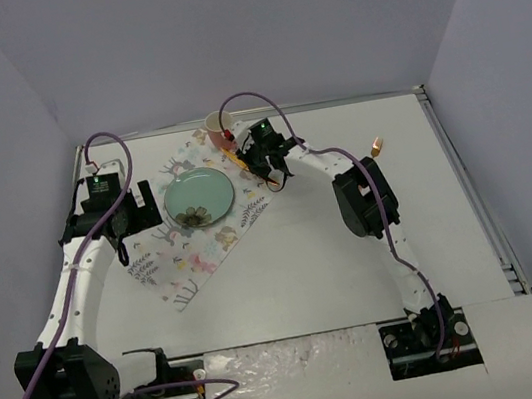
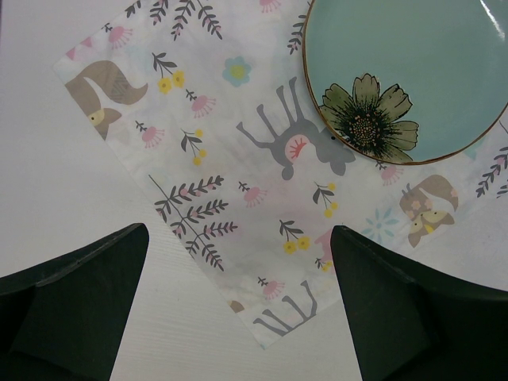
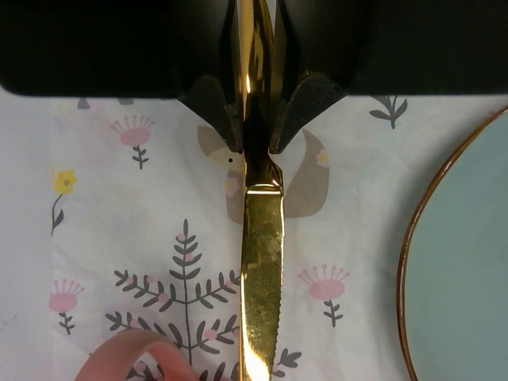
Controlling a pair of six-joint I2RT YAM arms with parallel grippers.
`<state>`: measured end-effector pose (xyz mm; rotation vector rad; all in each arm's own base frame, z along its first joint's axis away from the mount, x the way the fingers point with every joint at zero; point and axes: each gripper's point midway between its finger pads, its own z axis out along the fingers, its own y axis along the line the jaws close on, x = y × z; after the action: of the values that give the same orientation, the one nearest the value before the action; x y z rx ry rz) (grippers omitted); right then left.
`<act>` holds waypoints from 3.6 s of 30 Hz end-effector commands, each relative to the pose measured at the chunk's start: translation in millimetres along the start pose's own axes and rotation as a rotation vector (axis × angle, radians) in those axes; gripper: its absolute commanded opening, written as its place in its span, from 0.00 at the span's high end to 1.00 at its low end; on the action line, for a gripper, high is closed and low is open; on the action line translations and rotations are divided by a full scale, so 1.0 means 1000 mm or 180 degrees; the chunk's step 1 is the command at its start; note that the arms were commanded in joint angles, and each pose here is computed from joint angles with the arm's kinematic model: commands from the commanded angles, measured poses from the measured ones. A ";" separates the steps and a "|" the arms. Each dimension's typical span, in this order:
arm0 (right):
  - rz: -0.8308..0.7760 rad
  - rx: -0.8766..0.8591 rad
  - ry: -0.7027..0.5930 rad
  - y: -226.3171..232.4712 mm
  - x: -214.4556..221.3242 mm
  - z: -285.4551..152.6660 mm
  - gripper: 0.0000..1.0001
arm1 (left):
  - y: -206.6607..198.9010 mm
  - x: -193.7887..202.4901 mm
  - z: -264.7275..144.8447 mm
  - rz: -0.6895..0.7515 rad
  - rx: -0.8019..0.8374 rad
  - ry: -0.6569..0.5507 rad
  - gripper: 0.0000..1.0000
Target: Set the dinner table for one person
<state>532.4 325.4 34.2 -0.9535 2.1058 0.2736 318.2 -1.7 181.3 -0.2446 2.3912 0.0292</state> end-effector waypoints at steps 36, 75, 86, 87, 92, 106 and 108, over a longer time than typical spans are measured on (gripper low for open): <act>0.0372 0.0631 -0.0491 -0.035 -0.080 -0.096 0.43 | -0.001 -0.017 -0.009 0.0023 -0.0001 -0.0186 0.03; 0.3265 0.2595 0.0084 -0.221 0.185 -0.175 0.58 | -0.005 -0.019 -0.015 0.0029 0.0063 -0.0248 0.03; 0.3332 0.2602 0.0234 -0.216 0.209 -0.165 0.90 | -0.005 -0.018 -0.013 0.0036 0.0053 -0.0225 0.03; 0.3330 0.2609 0.0241 -0.216 0.211 -0.166 0.93 | -0.005 -0.018 -0.013 0.0036 0.0053 -0.0225 0.03; 0.3232 0.2580 0.0280 -0.214 0.211 -0.171 1.00 | -0.005 -0.018 -0.013 0.0035 0.0059 -0.0228 0.03; 0.2205 0.1588 -0.0123 -0.114 0.099 -0.190 1.00 | -0.034 -0.016 -0.012 0.0036 0.0361 -0.0180 0.03; 0.2144 0.1394 -0.0205 -0.097 0.084 -0.189 1.00 | -0.045 -0.017 -0.015 -0.0011 0.0541 -0.0195 0.03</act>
<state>458.1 69.0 45.6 0.2090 2.3735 -0.0057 315.8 -23.8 180.5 -0.1761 2.4061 -0.0317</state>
